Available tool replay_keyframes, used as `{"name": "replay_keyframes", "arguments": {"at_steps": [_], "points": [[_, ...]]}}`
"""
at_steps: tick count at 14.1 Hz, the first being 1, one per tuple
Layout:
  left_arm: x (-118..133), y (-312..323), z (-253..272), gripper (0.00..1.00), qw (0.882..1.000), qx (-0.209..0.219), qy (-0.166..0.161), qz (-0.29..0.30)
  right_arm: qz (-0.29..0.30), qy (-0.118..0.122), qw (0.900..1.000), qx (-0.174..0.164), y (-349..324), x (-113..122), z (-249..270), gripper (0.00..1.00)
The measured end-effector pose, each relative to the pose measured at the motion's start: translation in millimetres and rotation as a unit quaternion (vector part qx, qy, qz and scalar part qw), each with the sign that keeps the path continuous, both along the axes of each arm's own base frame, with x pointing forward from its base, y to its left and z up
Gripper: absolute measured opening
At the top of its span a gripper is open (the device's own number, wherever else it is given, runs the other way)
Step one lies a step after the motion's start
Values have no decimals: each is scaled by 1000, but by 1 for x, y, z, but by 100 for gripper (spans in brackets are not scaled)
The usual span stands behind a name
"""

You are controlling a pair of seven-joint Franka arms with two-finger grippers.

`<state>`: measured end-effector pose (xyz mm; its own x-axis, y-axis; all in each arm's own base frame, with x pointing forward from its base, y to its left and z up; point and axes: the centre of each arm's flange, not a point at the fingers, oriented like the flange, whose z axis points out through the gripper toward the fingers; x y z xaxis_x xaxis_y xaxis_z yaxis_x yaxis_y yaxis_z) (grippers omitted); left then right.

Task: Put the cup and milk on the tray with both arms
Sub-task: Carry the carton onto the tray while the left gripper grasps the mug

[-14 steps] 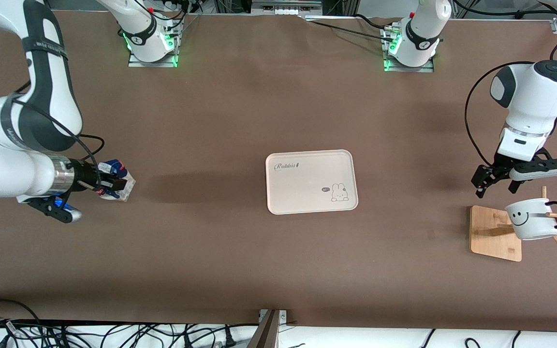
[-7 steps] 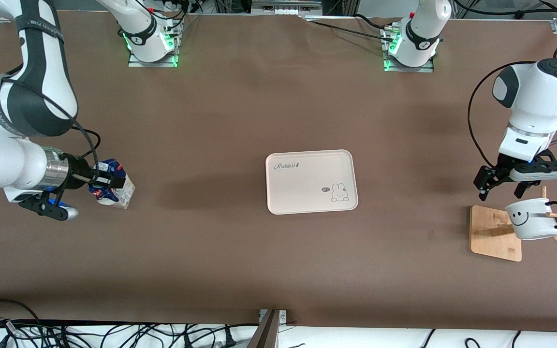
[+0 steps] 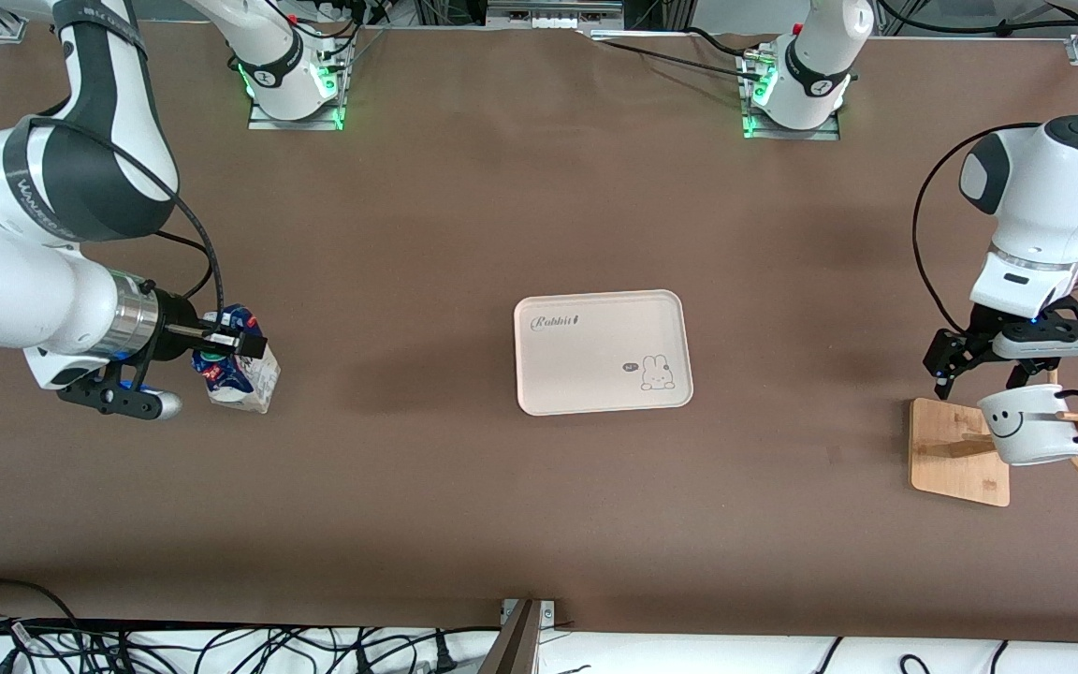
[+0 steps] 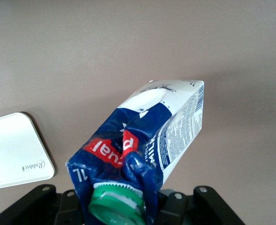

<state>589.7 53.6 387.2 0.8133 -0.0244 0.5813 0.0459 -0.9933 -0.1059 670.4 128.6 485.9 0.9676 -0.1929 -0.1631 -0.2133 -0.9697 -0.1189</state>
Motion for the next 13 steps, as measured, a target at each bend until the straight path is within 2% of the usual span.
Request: {"name": "replay_keyframes", "arguments": {"at_steps": [5,10,13], "points": [[11,-1,5,100,1000,11,-8,-10,16,-20,999,25,26,-6,19,6],[12,15,1,100,999,34,-3,-15,23,-11,994,109,76,-20,34,6],[10,28,3,100,999,49,-7,-16,18,-8,989,147,115,-27,33,6]]}}
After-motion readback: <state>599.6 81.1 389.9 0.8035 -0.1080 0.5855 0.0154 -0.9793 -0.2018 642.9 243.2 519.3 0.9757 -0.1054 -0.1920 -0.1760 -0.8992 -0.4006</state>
